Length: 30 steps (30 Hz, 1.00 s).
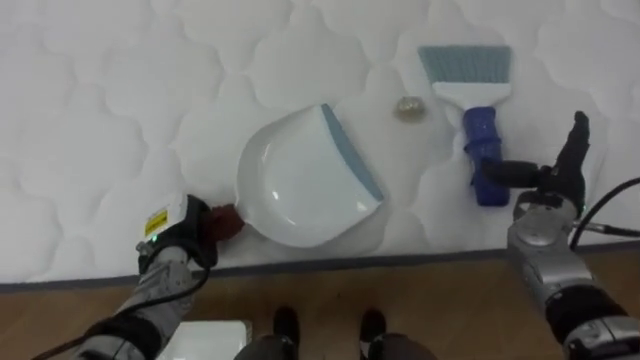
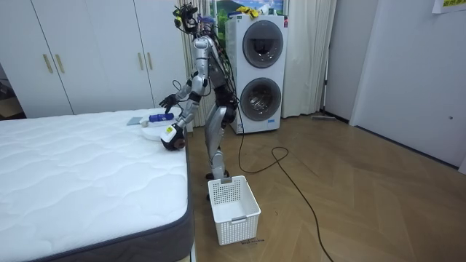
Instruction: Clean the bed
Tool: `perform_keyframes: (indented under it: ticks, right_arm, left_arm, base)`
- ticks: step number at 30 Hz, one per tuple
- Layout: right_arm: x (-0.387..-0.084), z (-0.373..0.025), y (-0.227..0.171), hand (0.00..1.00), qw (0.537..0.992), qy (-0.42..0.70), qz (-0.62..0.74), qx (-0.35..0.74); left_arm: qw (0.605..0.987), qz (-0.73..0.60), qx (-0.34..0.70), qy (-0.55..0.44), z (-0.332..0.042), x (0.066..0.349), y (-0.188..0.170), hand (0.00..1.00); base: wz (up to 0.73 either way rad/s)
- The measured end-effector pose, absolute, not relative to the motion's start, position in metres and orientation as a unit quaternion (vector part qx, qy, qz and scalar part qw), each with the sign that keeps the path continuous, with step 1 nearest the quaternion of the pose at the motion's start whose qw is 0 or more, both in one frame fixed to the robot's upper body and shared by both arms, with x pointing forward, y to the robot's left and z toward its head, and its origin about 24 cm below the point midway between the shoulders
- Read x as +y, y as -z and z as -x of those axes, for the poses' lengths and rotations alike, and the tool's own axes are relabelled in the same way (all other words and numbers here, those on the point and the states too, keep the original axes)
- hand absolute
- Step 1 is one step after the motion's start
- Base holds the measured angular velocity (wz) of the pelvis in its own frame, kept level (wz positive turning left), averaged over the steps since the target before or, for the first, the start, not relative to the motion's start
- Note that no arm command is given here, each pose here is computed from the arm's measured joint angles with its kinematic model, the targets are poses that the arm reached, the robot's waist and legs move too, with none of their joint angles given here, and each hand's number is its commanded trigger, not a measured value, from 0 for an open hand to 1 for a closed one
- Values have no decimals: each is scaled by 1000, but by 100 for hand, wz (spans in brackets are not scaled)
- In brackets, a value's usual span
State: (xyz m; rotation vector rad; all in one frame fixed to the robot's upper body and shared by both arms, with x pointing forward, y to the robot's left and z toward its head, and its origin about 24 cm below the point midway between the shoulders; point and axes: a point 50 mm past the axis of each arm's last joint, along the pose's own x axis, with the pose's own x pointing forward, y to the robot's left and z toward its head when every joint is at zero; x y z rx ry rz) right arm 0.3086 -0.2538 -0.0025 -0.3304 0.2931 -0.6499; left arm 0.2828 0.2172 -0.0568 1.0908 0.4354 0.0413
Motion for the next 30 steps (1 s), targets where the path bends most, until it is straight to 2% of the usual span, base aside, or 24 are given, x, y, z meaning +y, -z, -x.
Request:
perform_keyframes:
  ticks: [14, 30]
  right_arm:
    - [-281, -321, -12, 0, 917, 323, 159, 171]
    - [-282, -339, -35, 0, 917, 294, 217, 162]
  left_arm:
    - [845, -512, 156, -8, -304, 210, 34, 100]
    - [837, -522, 163, 9, -311, 206, 29, 100]
  base:
    - [6]
    - [0]
